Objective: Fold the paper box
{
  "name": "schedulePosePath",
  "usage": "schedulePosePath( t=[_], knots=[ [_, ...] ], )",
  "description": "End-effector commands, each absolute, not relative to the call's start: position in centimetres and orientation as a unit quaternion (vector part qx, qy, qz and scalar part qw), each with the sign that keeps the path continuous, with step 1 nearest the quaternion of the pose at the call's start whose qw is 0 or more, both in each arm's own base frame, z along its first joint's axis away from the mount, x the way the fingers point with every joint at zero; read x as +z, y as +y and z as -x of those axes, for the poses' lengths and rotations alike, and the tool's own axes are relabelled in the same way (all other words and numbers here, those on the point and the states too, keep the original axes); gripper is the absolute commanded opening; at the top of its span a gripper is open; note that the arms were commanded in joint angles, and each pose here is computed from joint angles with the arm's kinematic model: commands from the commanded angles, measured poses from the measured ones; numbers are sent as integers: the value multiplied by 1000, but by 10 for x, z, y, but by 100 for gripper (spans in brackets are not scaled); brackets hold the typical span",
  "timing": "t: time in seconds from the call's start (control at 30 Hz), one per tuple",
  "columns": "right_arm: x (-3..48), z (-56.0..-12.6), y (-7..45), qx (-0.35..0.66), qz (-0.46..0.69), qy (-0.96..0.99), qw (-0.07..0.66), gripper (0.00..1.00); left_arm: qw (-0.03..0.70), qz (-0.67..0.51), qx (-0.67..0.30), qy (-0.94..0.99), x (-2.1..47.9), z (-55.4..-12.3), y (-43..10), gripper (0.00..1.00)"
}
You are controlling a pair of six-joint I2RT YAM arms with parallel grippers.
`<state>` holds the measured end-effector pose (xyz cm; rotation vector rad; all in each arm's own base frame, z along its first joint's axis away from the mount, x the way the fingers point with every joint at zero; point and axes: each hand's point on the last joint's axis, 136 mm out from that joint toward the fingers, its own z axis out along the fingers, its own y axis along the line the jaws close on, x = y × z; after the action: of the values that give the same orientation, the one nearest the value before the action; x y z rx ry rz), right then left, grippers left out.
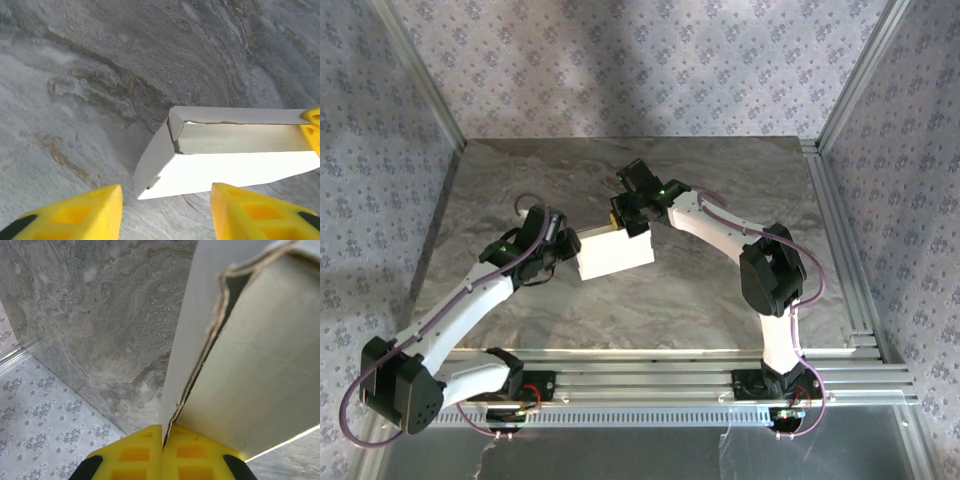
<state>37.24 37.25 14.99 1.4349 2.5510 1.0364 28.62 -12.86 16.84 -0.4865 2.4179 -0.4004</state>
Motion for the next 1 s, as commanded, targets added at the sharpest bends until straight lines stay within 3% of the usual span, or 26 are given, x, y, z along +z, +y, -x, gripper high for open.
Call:
schedulePosePath(
  t=[0.0,0.2,0.3,0.63,0.87,0.97],
  knots=[
    [140,-365,360,305,-466,830,28,0,275,293,-212,891,184,-279,-130,53],
    [141,-366,358,308,-466,829,32,0,156,489,-290,807,181,-281,-137,54],
    [142,-366,358,311,-465,828,33,0,134,538,-327,765,185,-295,-144,59],
    [148,-369,355,324,-463,824,36,0,37,626,-396,670,173,-316,-163,62],
    [151,-370,357,331,-461,823,37,0,18,674,-389,627,156,-316,-158,63],
    [152,-370,357,334,-459,822,38,0,12,676,-385,628,149,-320,-159,58]
  ],
)
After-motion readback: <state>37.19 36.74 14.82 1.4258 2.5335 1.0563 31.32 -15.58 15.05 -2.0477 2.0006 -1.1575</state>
